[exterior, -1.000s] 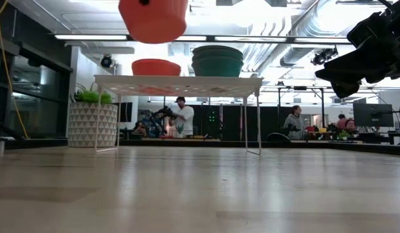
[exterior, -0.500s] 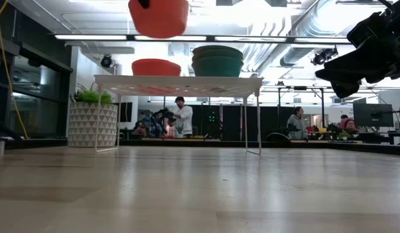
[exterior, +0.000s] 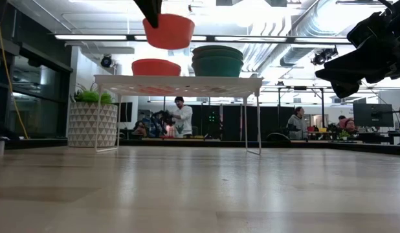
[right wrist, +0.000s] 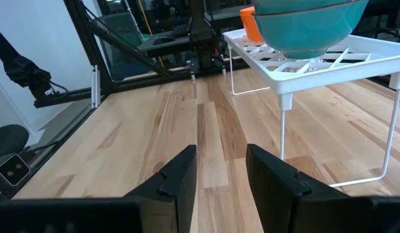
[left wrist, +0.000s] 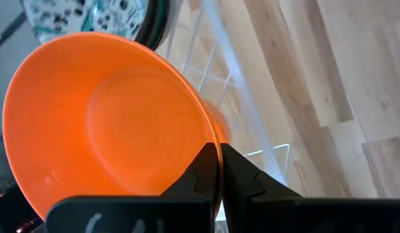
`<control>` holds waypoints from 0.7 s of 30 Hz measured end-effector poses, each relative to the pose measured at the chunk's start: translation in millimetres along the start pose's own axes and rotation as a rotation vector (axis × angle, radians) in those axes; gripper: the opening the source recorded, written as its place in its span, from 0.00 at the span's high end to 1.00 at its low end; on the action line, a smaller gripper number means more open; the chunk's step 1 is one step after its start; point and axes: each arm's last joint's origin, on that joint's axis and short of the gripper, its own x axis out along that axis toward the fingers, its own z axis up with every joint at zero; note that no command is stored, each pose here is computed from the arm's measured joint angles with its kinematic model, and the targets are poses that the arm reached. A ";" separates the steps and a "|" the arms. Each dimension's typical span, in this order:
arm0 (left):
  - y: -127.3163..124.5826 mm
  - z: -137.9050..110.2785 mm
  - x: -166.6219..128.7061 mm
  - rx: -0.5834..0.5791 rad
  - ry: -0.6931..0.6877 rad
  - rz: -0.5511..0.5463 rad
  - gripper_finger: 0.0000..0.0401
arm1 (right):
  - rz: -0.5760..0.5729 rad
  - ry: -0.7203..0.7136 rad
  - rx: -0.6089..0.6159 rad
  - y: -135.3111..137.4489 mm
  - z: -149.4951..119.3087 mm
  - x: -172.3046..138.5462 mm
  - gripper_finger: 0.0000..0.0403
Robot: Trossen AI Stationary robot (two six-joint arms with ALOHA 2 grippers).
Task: Pick & Place Mini bowls
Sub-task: Stack the orange bowl on the orange bowl on the shelf
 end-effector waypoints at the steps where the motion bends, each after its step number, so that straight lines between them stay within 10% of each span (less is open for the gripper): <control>1: 2.8 -1.6 1.2 -0.007 0.004 -0.002 1.00 | 0.000 0.001 0.000 0.0 -0.1 0.0 0.70; 21: 11.5 -32.2 28.9 -0.096 0.115 -0.058 1.00 | 0.000 0.000 0.000 0.0 0.0 0.0 0.70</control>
